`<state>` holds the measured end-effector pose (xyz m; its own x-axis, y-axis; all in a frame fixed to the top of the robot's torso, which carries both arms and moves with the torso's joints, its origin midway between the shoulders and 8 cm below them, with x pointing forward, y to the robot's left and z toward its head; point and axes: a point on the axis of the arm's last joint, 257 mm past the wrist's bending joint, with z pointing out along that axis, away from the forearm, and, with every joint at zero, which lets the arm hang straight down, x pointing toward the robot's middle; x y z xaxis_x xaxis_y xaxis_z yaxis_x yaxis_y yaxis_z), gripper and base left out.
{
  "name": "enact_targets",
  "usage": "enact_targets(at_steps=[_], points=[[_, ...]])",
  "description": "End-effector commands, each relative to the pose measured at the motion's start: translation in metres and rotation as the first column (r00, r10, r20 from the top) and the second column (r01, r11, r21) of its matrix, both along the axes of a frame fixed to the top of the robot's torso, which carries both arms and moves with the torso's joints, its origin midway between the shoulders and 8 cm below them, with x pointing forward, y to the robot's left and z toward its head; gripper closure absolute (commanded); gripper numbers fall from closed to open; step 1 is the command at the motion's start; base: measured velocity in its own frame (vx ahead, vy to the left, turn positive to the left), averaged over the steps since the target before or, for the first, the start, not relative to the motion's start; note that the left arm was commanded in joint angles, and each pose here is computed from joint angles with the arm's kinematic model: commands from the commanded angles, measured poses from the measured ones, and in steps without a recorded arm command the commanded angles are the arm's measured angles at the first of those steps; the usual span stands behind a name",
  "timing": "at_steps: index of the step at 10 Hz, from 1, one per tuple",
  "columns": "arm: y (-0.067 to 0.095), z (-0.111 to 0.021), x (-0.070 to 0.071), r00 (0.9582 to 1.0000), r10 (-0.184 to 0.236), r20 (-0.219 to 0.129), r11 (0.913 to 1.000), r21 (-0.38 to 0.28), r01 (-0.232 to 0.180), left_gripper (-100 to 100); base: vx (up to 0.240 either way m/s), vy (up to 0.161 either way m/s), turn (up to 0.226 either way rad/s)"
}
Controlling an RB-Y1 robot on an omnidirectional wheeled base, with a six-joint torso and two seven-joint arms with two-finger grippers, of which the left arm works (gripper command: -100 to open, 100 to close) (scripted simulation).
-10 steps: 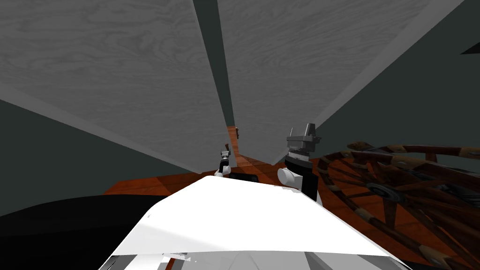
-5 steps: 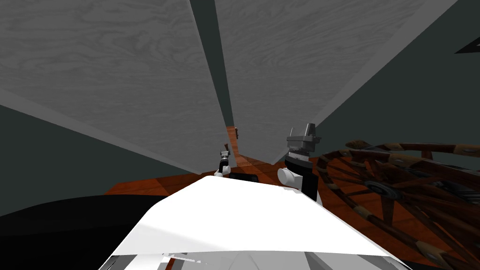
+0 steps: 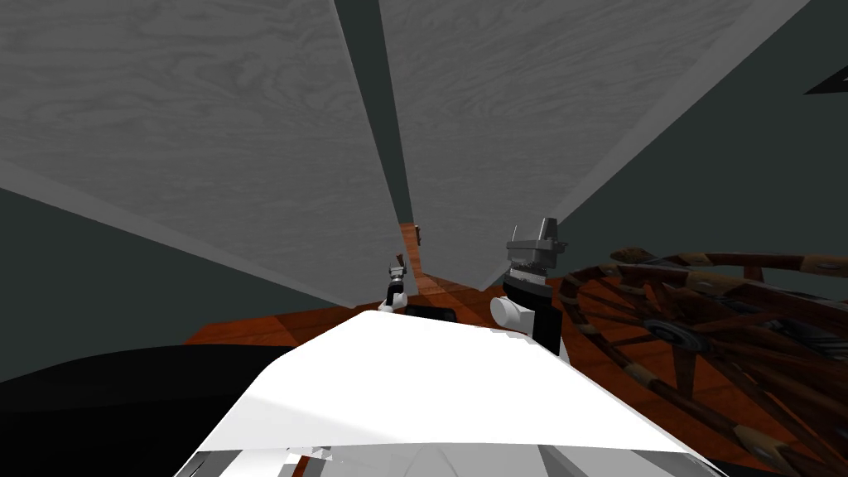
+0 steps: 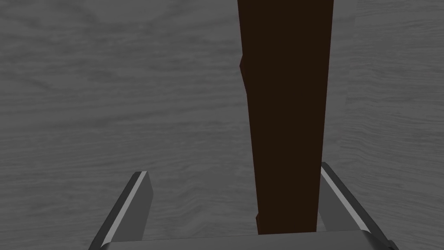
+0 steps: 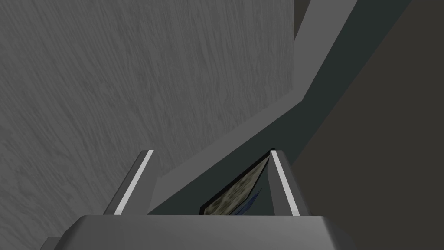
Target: Push the door open
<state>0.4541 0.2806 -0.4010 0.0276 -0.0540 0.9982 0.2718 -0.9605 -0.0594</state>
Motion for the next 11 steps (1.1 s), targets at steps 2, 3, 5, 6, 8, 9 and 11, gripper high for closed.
enact_targets(at_steps=[2,3,5,6,8,9,11], points=[[0.032,-0.007,-0.012,0.9989,0.044,-0.015,0.9987,0.026,-0.044,100,-0.001,-0.004,0.002],[0.032,-0.006,-0.012,0.9989,0.044,-0.013,0.9987,0.025,-0.044,100,-0.006,0.004,0.021],[0.028,-0.001,-0.007,0.9985,0.055,0.0,0.9983,0.019,-0.055,100,0.009,0.016,-0.168],[0.028,-0.001,-0.007,0.9985,0.055,0.0,0.9983,0.019,-0.055,100,0.02,0.026,-0.038],[0.037,-0.001,-0.01,0.9973,0.073,0.0,0.997,0.025,-0.073,100,0.015,0.023,-0.051],[0.043,-0.001,-0.011,0.9965,0.084,0.0,0.9961,0.028,-0.084,100,0.001,0.018,-0.007],[0.042,0.006,-0.007,0.9964,0.083,0.02,0.9962,0.025,-0.083,100,-0.001,0.006,-0.004]])
